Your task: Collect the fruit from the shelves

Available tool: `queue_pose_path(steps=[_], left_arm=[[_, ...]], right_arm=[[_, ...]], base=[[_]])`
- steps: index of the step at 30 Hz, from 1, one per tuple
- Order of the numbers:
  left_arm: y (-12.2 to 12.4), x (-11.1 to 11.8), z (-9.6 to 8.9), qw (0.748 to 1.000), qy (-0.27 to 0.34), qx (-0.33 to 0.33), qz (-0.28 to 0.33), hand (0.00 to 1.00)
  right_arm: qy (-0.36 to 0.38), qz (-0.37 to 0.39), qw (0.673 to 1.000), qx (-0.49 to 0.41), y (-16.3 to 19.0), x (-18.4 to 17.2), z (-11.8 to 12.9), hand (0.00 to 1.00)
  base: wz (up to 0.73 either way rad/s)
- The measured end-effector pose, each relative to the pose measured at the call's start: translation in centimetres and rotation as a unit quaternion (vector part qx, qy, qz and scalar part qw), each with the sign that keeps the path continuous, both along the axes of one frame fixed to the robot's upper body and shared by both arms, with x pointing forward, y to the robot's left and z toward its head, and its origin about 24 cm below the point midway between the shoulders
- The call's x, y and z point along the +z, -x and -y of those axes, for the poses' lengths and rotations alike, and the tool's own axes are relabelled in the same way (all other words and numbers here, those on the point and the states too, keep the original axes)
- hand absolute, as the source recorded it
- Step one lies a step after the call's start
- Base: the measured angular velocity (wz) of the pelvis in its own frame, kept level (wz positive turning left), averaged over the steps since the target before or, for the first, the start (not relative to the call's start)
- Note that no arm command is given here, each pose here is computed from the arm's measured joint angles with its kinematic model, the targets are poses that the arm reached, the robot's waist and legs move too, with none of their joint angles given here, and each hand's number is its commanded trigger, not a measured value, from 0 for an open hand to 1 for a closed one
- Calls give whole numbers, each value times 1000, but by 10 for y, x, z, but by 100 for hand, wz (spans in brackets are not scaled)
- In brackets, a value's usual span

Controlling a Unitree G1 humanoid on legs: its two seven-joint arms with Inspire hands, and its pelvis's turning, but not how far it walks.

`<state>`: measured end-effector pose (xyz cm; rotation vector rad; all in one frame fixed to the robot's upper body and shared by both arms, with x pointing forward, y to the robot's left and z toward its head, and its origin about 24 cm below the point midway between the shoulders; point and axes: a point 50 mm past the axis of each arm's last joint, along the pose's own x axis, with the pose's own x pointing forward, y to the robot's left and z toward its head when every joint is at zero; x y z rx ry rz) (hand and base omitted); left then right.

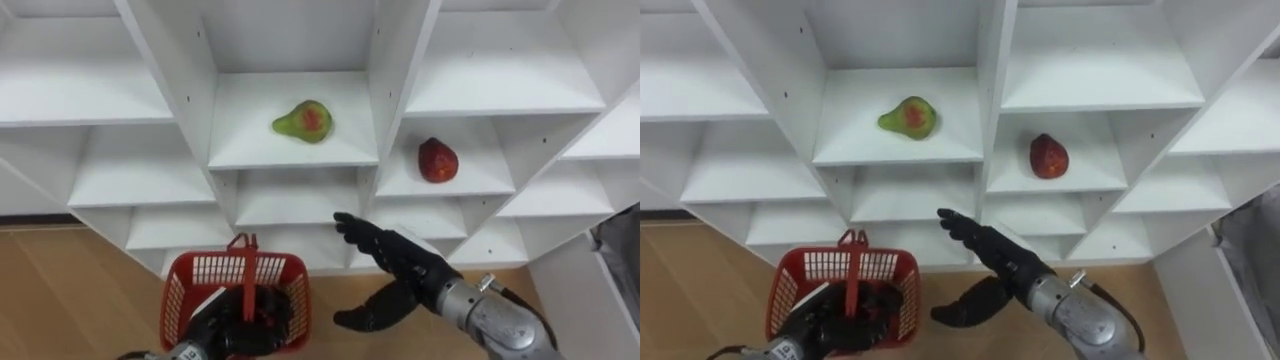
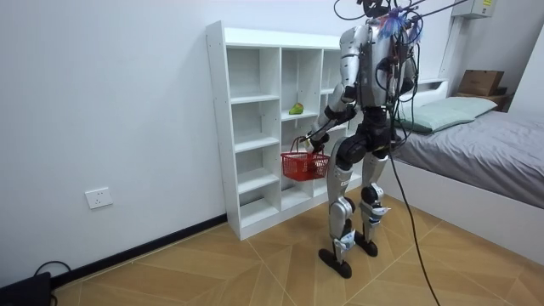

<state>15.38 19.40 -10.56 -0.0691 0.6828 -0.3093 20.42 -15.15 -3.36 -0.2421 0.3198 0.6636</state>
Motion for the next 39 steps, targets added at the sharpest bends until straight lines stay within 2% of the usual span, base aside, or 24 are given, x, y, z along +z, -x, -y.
queue_pose_path(steps=[8,13,24,39], left_arm=[[1,0,-4,1000,2,20,2,100],[1,0,-3,1000,4,19,2,100],[9,-4,-6,1000,0,25,-9,100],[9,-3,-11,999,3,38,-4,100]], right_arm=[[-9,41,999,-11,-8,19,5,0],[-16,69,997,-6,-11,30,0,0],[-17,192,981,-14,-20,79,-11,0],[39,243,969,6,-25,92,-17,0]], base=[[-1],[0],[6],[3]])
